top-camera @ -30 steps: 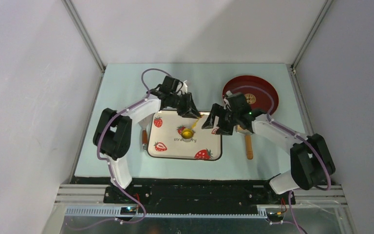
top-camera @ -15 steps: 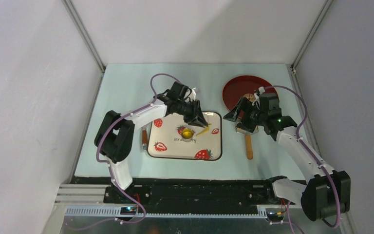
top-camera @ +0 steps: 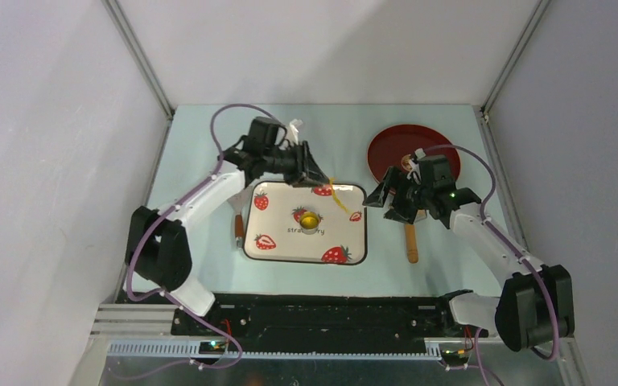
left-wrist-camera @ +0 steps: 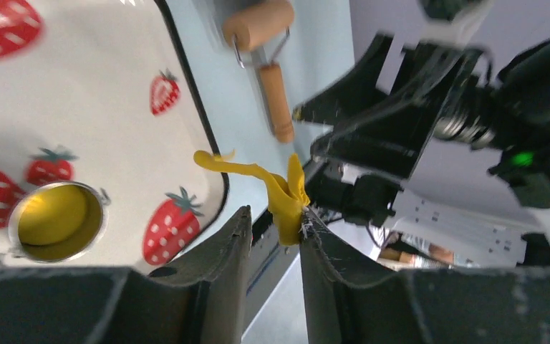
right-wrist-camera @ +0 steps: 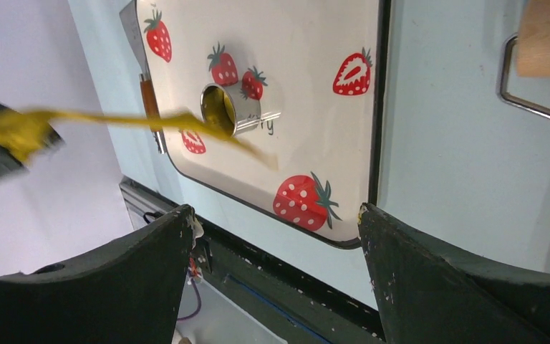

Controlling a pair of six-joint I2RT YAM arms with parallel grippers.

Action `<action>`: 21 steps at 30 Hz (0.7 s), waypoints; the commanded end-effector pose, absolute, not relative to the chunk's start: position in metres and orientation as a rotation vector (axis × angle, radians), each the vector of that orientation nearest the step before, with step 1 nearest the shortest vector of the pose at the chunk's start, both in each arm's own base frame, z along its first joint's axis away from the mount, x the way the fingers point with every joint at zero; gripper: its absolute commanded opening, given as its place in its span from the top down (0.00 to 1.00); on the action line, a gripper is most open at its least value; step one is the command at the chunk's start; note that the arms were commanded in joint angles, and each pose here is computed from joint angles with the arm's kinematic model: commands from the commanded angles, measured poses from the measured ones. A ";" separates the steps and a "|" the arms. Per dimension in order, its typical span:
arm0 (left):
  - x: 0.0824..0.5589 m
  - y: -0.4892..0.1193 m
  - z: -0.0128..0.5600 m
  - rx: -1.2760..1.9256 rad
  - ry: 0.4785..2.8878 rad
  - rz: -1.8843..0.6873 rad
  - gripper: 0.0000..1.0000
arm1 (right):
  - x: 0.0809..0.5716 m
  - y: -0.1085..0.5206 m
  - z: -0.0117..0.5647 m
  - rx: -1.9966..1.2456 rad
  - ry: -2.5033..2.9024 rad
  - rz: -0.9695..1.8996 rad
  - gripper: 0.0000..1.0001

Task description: Roll out the dumpling wrappers from the dough

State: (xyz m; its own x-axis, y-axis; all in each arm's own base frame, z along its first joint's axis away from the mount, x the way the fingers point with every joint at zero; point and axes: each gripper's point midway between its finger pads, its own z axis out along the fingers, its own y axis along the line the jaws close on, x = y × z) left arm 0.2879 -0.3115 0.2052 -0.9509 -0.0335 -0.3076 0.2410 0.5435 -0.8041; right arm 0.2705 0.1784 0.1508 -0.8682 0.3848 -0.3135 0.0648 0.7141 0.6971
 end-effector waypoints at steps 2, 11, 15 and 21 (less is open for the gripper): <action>0.331 -0.267 0.238 0.046 2.356 -1.321 0.64 | 0.267 0.196 0.147 0.279 2.498 1.026 0.11; 0.343 -0.204 0.192 -0.112 2.401 -1.143 0.61 | 0.271 0.218 0.145 0.228 2.516 1.053 0.10; 0.332 -0.194 0.164 -0.143 2.470 -1.061 0.58 | 0.276 0.230 0.145 0.192 2.530 1.046 0.09; 0.325 -0.179 0.142 -0.176 2.509 -0.949 0.56 | 0.286 0.250 0.150 0.112 2.541 1.038 0.08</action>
